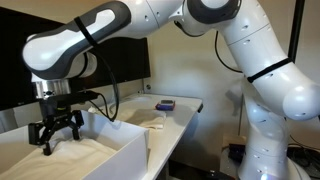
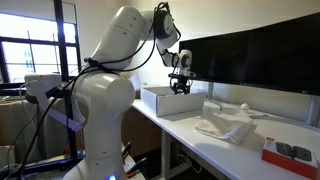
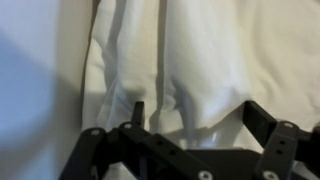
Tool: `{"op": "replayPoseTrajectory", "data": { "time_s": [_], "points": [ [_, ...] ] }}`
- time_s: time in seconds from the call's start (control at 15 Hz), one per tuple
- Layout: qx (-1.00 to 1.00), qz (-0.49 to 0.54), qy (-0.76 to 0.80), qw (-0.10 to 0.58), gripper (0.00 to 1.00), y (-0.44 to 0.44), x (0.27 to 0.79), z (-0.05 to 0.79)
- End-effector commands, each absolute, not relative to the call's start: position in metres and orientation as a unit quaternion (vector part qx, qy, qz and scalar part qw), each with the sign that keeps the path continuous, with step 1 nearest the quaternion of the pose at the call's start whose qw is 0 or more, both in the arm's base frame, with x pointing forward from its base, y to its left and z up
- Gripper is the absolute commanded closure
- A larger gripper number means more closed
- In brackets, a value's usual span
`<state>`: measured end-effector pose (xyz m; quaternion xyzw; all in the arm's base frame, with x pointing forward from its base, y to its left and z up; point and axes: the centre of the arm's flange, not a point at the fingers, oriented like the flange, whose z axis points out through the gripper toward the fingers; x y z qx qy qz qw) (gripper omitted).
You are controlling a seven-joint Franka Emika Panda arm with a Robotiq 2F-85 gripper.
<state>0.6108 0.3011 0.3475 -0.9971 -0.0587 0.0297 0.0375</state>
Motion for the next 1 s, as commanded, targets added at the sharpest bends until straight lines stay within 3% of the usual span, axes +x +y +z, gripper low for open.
{"op": "replayPoseTrajectory", "data": {
  "time_s": [0.0,0.27,0.33,0.47,0.93],
  "points": [
    [-0.994,0.069,-0.052,0.062,0.00,0.304,0.605,0.327],
    [-0.991,0.083,-0.055,0.093,0.02,0.322,0.600,0.320],
    [-0.991,0.079,-0.052,0.095,0.26,0.324,0.600,0.324],
    [-0.992,0.068,-0.052,0.094,0.30,0.326,0.601,0.333],
    [-0.993,0.039,-0.058,0.097,0.77,0.331,0.607,0.360]
  ]
}}
